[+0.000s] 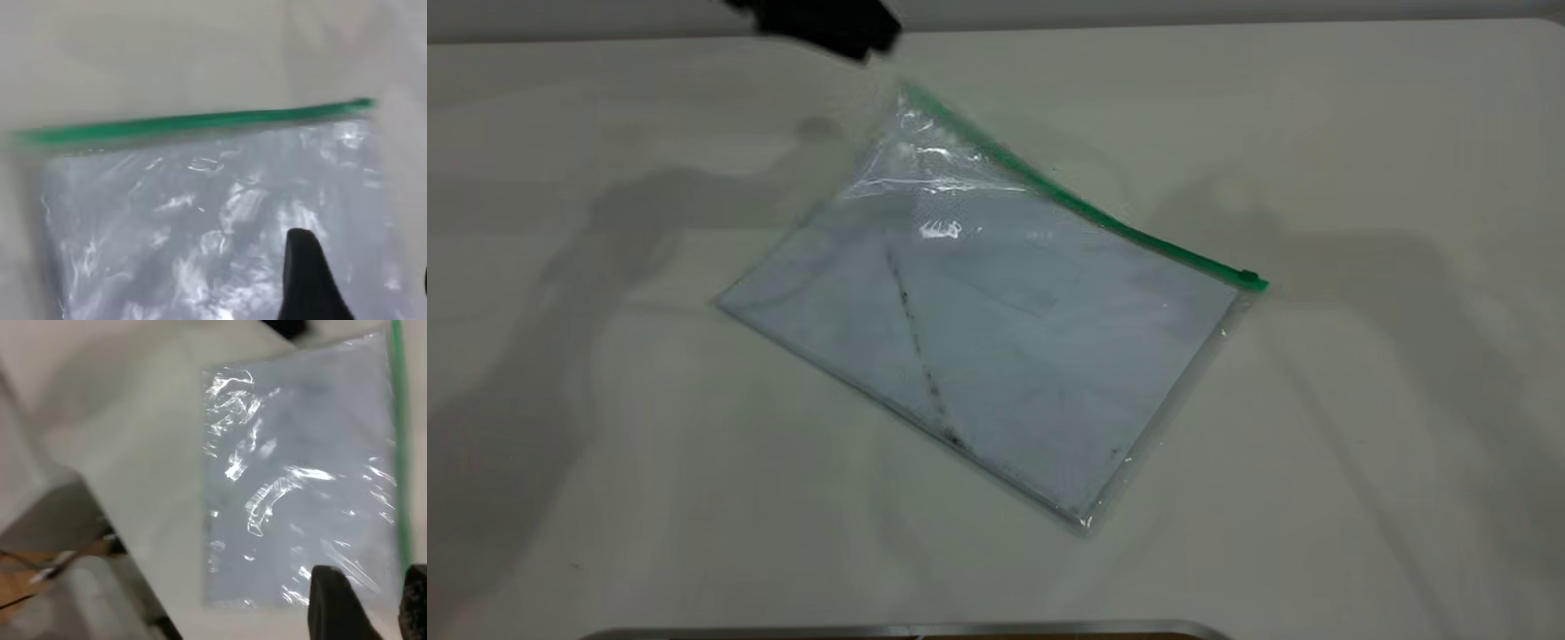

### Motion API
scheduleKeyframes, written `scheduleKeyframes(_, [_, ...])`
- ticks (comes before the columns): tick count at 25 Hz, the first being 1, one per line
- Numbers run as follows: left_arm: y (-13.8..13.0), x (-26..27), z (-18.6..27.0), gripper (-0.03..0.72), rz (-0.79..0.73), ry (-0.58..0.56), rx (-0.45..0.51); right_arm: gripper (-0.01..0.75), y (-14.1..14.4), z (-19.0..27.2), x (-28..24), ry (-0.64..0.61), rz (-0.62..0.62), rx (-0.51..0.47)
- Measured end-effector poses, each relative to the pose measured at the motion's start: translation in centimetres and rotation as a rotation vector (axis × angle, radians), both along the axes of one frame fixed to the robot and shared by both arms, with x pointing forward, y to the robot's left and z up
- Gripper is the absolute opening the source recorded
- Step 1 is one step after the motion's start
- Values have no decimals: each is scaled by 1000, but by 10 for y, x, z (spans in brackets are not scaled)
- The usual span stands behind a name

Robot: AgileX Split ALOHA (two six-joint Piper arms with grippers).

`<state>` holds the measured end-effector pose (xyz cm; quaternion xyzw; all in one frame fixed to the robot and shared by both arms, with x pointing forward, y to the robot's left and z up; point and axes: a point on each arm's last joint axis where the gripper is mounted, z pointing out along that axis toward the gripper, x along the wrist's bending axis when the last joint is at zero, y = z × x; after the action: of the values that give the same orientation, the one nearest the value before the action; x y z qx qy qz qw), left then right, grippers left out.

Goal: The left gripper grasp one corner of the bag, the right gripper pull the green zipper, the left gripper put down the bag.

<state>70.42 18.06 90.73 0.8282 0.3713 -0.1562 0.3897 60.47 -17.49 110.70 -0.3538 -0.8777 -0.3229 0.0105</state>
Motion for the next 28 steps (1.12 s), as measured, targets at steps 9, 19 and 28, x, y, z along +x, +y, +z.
scheduleKeyframes(9, [34, -50, 167, 453, 101, -86, 163, 280, -38, 103, -106, -216, -219, -53])
scheduleKeyframes(19, [67, -159, 315, 436, 464, -317, 323, 327, -74, 58, -216, -169, -356, -166])
scheduleKeyframes(28, [82, -261, 292, 434, 539, -248, 398, 430, -95, -44, -283, 31, -468, -261])
